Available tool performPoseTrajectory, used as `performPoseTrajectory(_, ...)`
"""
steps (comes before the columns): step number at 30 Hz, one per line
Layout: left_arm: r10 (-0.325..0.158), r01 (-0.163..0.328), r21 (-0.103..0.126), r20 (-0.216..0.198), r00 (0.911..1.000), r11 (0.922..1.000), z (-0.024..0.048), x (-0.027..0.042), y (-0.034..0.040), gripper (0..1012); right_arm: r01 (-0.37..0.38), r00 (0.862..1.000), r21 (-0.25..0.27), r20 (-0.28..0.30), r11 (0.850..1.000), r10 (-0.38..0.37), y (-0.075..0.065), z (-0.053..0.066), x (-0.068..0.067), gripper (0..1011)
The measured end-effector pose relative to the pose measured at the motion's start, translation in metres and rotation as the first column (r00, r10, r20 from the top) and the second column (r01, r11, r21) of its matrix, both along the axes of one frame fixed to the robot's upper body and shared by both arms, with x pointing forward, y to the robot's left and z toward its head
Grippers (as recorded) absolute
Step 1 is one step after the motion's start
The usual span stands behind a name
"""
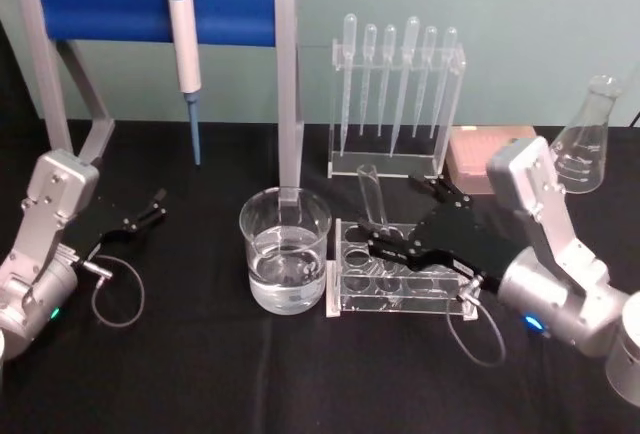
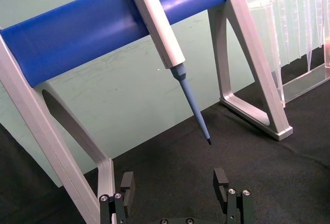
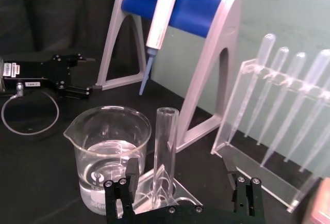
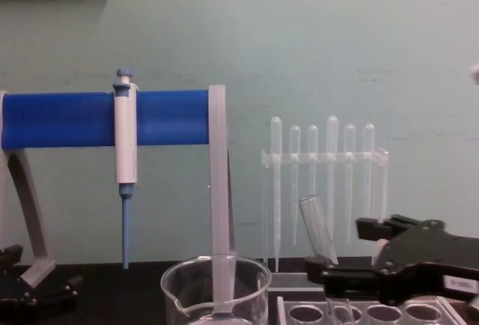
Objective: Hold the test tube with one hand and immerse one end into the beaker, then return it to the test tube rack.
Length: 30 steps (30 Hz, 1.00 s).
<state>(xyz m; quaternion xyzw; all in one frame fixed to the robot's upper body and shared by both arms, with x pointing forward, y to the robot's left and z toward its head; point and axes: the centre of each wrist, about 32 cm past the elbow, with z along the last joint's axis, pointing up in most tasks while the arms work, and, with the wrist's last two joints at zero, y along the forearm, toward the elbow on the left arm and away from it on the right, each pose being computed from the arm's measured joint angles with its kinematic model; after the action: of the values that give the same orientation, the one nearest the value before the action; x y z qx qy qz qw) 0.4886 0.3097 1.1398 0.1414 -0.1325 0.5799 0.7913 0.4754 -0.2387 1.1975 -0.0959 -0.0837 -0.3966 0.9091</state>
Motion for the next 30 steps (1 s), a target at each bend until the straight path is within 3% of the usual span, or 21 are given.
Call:
performPoseTrajectory(7, 0.000, 0.000, 0.000, 0.000, 1.0000, 1.0000, 0.0000, 0.0000, 0.0000, 1000, -0.047, 0.997, -0.011, -0.062, 0.999, 0.047, 0.010, 0.015, 0.022, 1002)
performPoseTrajectory(12, 0.000, 0.000, 0.000, 0.000, 1.0000, 1.0000, 0.0000, 0.0000, 0.0000, 1000, -0.071, 0.993, -0.021, -0.098, 0.997, 0.069, 0.012, 0.021, 0.031, 1002)
performPoseTrajectory(16, 0.000, 0.000, 0.000, 0.000, 1.0000, 1.0000, 0.0000, 0.0000, 0.0000, 1000, -0.077, 0.991, -0.030, -0.110, 0.997, 0.073, 0.013, 0.023, 0.033, 947)
performPoseTrajectory(27, 0.000, 0.000, 0.000, 0.000, 1.0000, 1.0000, 0.0000, 0.0000, 0.0000, 1000, -0.077, 0.991, -0.042, -0.110, 0.996, 0.072, 0.013, 0.024, 0.033, 651)
performPoseTrajectory(30, 0.000, 0.000, 0.000, 0.000, 1.0000, 1.0000, 0.0000, 0.0000, 0.0000, 1000, -0.077, 0.991, -0.042, -0.110, 0.996, 0.072, 0.014, 0.025, 0.032, 508)
